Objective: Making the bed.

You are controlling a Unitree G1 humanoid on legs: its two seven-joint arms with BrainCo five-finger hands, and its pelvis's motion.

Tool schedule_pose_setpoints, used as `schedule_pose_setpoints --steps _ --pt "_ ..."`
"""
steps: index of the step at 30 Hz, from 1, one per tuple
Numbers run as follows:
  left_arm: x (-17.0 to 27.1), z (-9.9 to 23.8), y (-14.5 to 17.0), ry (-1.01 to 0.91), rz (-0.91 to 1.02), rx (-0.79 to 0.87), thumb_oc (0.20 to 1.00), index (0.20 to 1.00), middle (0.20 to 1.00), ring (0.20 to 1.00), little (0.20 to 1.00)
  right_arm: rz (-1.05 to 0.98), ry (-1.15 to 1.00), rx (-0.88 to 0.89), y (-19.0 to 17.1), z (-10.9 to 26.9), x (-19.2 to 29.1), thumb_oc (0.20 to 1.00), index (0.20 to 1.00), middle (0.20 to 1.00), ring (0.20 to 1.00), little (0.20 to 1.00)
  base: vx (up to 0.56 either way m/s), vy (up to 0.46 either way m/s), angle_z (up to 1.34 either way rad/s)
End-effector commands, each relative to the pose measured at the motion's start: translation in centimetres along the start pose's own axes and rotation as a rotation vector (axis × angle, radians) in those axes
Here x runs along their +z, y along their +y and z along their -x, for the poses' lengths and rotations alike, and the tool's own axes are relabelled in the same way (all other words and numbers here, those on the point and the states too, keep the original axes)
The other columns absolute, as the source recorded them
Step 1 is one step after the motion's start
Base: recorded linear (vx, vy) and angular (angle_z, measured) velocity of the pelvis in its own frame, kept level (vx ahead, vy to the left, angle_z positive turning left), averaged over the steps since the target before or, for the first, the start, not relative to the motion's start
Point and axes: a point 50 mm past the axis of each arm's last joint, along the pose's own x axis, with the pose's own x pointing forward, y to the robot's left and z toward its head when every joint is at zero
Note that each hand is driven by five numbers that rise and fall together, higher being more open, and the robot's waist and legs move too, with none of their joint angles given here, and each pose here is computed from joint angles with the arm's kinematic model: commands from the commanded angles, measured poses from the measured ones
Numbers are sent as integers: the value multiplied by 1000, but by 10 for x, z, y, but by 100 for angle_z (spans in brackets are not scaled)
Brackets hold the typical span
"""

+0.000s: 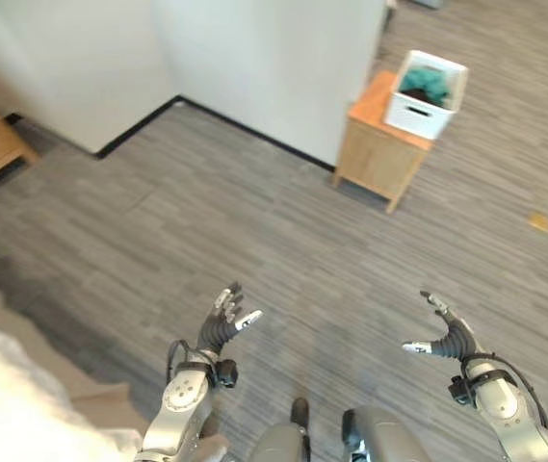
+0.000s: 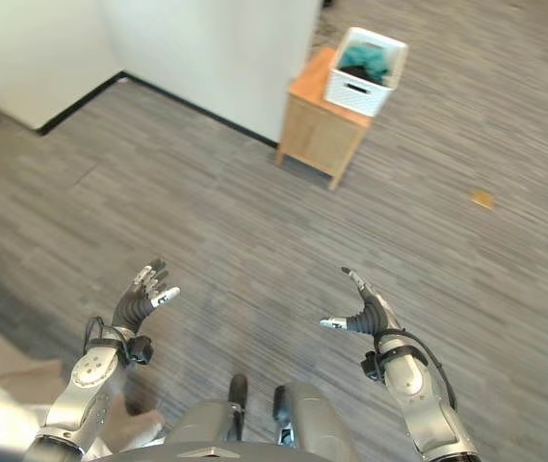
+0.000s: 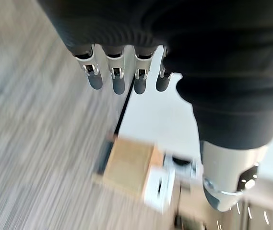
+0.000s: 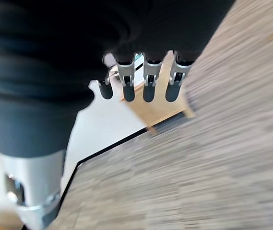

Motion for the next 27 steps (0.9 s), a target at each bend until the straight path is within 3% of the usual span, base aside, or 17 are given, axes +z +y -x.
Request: schedule_pose_setpoints --steps 1,13,18,27 --pt "1 5 4 -25 -40 1 1000 1000 1000 1000 1000 -51 -38 -22 -2 1 5 1000 1000 1000 1000 1000 462 -238 135" --pt "-7 11 24 -6 -39 101 1000 1000 1000 1000 1000 14 137 69 3 8 -35 1000 1000 1000 1000 1000 343 -257 120" --pt "-10 13 23 -5 111 161 1000 1000 1000 1000 1000 -80 155 -61 -12 3 -36 1000 1000 1000 1000 1000 70 -272 77" --pt "-16 14 11 20 130 127 1000 1000 1000 1000 1000 -46 94 -78 -15 -9 -20 1000 1000 1000 1000 1000 271 -54 52"
